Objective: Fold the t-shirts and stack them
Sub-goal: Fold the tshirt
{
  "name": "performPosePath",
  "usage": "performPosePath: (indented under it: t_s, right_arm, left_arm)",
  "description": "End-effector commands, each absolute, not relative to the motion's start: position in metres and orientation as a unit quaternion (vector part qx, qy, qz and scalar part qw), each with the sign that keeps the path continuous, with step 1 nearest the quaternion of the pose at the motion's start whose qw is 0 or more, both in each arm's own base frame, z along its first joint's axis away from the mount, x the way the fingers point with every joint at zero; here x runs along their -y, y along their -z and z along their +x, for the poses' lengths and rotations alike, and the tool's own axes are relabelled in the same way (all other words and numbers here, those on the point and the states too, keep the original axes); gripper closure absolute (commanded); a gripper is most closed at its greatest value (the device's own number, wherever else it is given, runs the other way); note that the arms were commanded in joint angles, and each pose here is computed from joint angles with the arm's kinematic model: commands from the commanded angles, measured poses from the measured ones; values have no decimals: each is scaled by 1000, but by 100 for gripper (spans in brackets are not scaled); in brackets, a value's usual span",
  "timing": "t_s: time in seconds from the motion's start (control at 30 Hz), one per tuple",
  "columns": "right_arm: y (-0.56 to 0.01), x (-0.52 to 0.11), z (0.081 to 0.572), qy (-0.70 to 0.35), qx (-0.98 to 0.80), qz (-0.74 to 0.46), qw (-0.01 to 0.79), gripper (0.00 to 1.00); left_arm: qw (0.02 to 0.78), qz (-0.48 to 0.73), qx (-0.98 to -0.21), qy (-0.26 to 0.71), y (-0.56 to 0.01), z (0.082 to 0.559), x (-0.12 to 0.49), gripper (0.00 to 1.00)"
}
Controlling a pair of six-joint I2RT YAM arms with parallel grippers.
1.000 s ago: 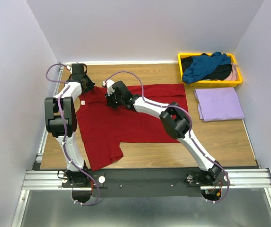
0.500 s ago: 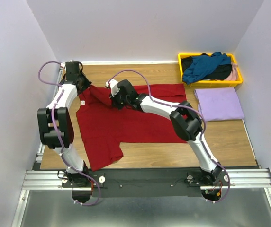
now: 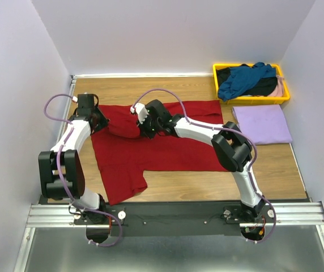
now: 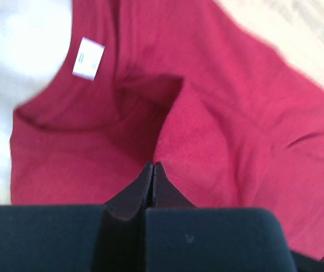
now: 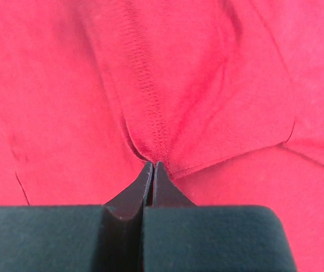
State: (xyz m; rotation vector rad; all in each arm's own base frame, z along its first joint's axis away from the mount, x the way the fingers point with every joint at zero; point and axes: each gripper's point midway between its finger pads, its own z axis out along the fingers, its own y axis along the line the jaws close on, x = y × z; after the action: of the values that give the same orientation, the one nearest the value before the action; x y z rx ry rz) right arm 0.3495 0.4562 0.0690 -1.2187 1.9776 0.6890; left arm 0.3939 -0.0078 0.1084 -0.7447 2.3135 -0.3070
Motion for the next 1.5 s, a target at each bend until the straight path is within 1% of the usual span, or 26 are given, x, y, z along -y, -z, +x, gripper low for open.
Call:
performPosePath:
  t_s: [0.0,0.2,0.4,0.53,0.6,0.63,0.67,0.7,0.73,0.8,0.83,0.87,0.9,0.97,1.03,1.07,1.1,1.17,1.2,1.23,1.27,1.3,1.33,1.37,1.43,1.47]
  right_arm:
    - [-66,-445,339,-265,-764,-487,331,99]
    - [-56,-441,348,-247,-767,-490,333,99]
    - [-37,-438,351,-238,-772,-494,321,99]
    - [-31,-436,349,-236,-775,-495,314,96]
    - [-32,-434,349,-234,-777,-494,313,90]
    - [-32,-433,349,-233,-778,-493,312,73]
    - [-34,-432,350,-231,-779,-491,314,65]
    - [-38,-430,352,-223,-781,-488,320,58]
    - [-40,-429,353,-219,-783,-485,322,48]
    - [-47,-424,358,-204,-787,-477,333,42]
    - [-58,-422,359,-201,-787,-473,342,39]
    - [-62,-416,364,-189,-790,-466,350,38]
    - [-71,-411,366,-185,-793,-458,357,36]
    - [-78,-394,377,-172,-805,-435,365,36]
    - [-83,-376,388,-164,-818,-408,370,36]
    - [-86,-355,399,-161,-835,-372,371,36]
    - [-86,-343,405,-160,-844,-352,371,37]
    - [-87,-308,422,-157,-868,-292,370,36]
    - [-88,-292,425,-152,-874,-277,369,37]
    - [-87,-280,428,-153,-884,-248,367,37]
    - [-87,-258,438,-148,-894,-211,367,37]
    - [-85,-245,439,-144,-900,-191,365,37]
    - [-84,-228,446,-140,-907,-158,364,37]
    - [-84,-218,448,-136,-910,-141,365,37]
    - [-80,-201,452,-121,-917,-112,364,37]
    - [-78,-190,456,-118,-920,-90,363,38]
  left_arm:
    - [315,-285,-896,128,-97,364,14,100]
    - [287,-300,-901,125,-71,337,17,100]
    - [267,-314,-900,142,-55,322,25,100]
    - [269,-320,-897,144,-54,317,26,100]
    - [271,-320,-897,143,-55,316,25,100]
    - [269,-322,-897,142,-53,313,25,100]
    - [267,-322,-897,143,-52,312,26,99]
    - [270,-324,-895,145,-54,312,26,96]
    - [271,-327,-894,143,-54,312,25,88]
    - [283,-329,-890,142,-61,315,23,75]
    - [293,-332,-887,134,-66,319,18,63]
    - [302,-334,-883,131,-72,322,15,58]
    - [316,-338,-877,125,-82,328,8,50]
    - [335,-343,-870,118,-93,337,-1,40]
    - [362,-346,-859,103,-109,352,-14,39]
    - [371,-353,-854,86,-110,360,-25,39]
    - [382,-355,-850,74,-113,368,-33,36]
    - [412,-349,-839,65,-131,393,-43,36]
    - [402,-346,-846,59,-118,403,-46,36]
    - [419,-340,-840,57,-131,421,-50,36]
    - [422,-335,-841,52,-130,432,-54,36]
    - [418,-332,-844,45,-124,450,-58,36]
    - [412,-330,-848,40,-118,457,-61,36]
    - [391,-328,-859,29,-98,463,-63,36]
    - [395,-323,-860,31,-102,484,-65,37]
    - [372,-324,-870,24,-81,486,-65,38]
